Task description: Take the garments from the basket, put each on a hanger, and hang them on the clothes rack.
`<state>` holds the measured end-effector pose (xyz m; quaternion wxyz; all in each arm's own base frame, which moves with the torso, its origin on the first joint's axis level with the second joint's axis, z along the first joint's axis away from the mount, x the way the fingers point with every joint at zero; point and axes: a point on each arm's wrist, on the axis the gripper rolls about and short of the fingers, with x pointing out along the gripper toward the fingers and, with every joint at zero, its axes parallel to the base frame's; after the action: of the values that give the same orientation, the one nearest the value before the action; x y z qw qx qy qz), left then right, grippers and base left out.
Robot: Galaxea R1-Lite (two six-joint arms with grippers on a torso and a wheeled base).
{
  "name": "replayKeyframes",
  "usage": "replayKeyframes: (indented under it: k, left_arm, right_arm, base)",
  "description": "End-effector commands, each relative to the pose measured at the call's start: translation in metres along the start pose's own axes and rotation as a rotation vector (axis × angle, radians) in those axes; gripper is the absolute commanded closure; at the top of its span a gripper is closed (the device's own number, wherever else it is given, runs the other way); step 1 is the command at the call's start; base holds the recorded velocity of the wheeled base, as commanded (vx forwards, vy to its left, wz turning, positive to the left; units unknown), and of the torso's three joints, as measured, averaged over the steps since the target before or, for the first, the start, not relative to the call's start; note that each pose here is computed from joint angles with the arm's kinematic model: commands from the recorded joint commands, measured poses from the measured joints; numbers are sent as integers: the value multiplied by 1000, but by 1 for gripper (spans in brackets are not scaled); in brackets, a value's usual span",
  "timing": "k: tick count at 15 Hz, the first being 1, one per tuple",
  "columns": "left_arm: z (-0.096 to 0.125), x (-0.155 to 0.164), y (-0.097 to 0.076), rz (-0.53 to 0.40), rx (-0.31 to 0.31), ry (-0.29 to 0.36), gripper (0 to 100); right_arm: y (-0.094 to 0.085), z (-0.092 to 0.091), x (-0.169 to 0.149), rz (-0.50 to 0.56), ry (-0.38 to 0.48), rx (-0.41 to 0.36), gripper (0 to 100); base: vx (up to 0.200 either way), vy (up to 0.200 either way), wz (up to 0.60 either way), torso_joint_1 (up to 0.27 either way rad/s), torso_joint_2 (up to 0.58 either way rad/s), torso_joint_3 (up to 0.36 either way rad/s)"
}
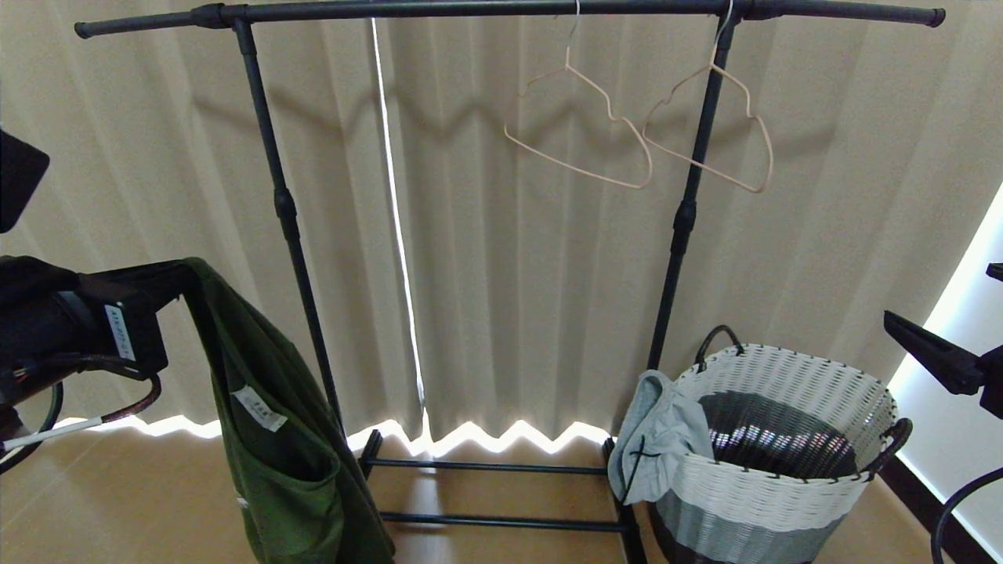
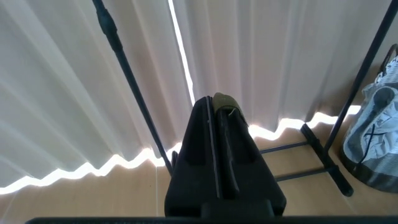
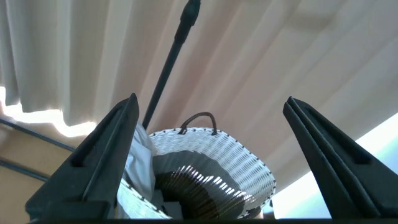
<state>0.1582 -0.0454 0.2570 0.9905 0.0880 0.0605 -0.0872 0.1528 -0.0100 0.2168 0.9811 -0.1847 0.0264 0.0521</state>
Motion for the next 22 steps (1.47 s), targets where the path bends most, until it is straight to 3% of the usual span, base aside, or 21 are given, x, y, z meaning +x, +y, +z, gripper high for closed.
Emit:
replayKeyframes:
  k: [1,6,10,16,19,22]
  left_arm:
    - [0,-1,0,-1,-1,-4,100]
    - [0,-7,1,1,-3,-17,100]
    - [-13,-16,-1,-49,3,-5,100]
    - [-13,-29,0,-78,0,-49,100]
    - [-30,-29,-1,-70,-4,-32,100]
    - [-39,-28,-1,-52,-30,-86,100]
  right_arm:
    - [-1,1,-2,-5,-8,-1,0]
    - [-1,3,-3,-8,-18,-2,0]
    - [-1,3,-3,-2,-17,0,0]
    - [-3,8,-2,-7,-33,-3,0]
    - [-3,9,0,-3,-36,-2,0]
    - [-5,14,0,4,-59,-4,0]
  base:
    - [0,0,0,0,0,0]
    - [0,0,0,53,-224,-200]
    - [0,0,0,169,-526,-289]
    - [0,0,0,193,-465,-281]
    - [0,0,0,180,-401,-238]
    - [0,0,0,42,-76,-47]
